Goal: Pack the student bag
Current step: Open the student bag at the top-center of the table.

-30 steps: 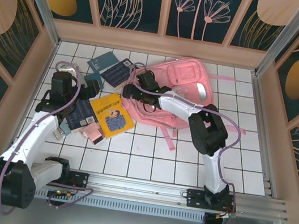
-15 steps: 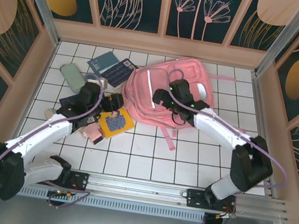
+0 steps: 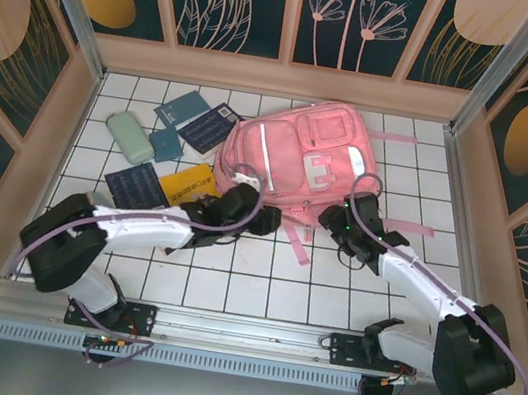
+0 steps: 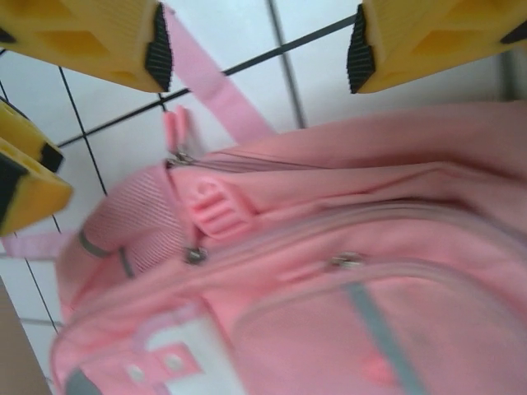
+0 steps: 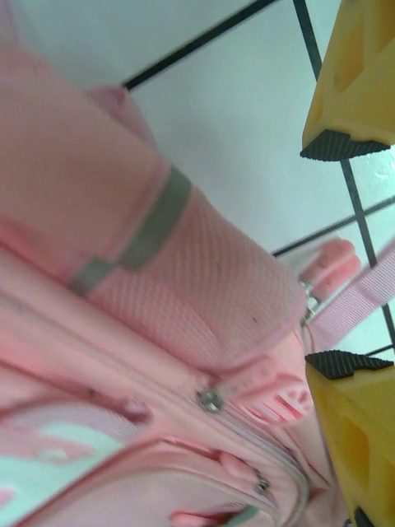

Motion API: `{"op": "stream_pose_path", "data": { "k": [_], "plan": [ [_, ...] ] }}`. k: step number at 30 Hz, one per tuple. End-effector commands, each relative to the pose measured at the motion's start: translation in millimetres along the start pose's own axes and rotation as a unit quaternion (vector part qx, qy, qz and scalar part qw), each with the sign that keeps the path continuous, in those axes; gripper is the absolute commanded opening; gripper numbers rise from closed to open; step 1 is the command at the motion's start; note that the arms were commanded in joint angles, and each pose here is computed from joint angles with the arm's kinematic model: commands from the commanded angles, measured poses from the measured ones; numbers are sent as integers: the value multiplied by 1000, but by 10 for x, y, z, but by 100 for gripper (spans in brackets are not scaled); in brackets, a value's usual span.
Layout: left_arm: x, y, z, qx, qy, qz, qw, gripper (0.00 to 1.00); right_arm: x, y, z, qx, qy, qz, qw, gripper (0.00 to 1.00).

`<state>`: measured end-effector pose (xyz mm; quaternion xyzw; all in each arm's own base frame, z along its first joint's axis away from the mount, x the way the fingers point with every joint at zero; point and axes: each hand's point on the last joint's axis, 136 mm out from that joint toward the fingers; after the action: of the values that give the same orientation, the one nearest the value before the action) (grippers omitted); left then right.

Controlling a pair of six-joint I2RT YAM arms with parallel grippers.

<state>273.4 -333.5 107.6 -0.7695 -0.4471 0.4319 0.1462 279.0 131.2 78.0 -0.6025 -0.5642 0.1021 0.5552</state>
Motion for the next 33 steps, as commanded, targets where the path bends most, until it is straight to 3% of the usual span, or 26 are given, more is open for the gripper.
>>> {"op": "stream_pose_path", "data": {
  "k": [1, 5, 14, 17, 26, 33],
  "plan": [
    [-409, 184, 10, -14, 15, 36, 999, 58, 88, 20, -29, 11, 51, -57, 997, 63],
    [-526, 390, 306, 16, 47, 32, 998, 52, 98, 86, -66, 17, 63, -72, 995, 63],
    [-565, 570, 454, 48, 57, 32, 997, 42, 123, 287, -56, 25, 78, -88, 993, 57],
    [-547, 645, 495, 58, 62, 23, 996, 30, 108, 356, -49, 30, 77, -80, 993, 53],
    [-436, 810, 596, 67, 49, 0, 997, 30, 62, 432, -35, 33, 79, -68, 994, 46],
    [-438, 959, 636, 75, 55, -6, 996, 30, 58, 429, -37, 33, 78, -66, 994, 45]
  ]
}}
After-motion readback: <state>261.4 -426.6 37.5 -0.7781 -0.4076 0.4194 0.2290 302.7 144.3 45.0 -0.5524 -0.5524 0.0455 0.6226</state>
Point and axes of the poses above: each hand's point on the last joint's axis, 136 mm out from that joint toward the fingers, its own y axis out along the fingers, its own x axis along the line the jaws close on, z = x × y, and after that the axes turned 3 degrees about -y, right-handed
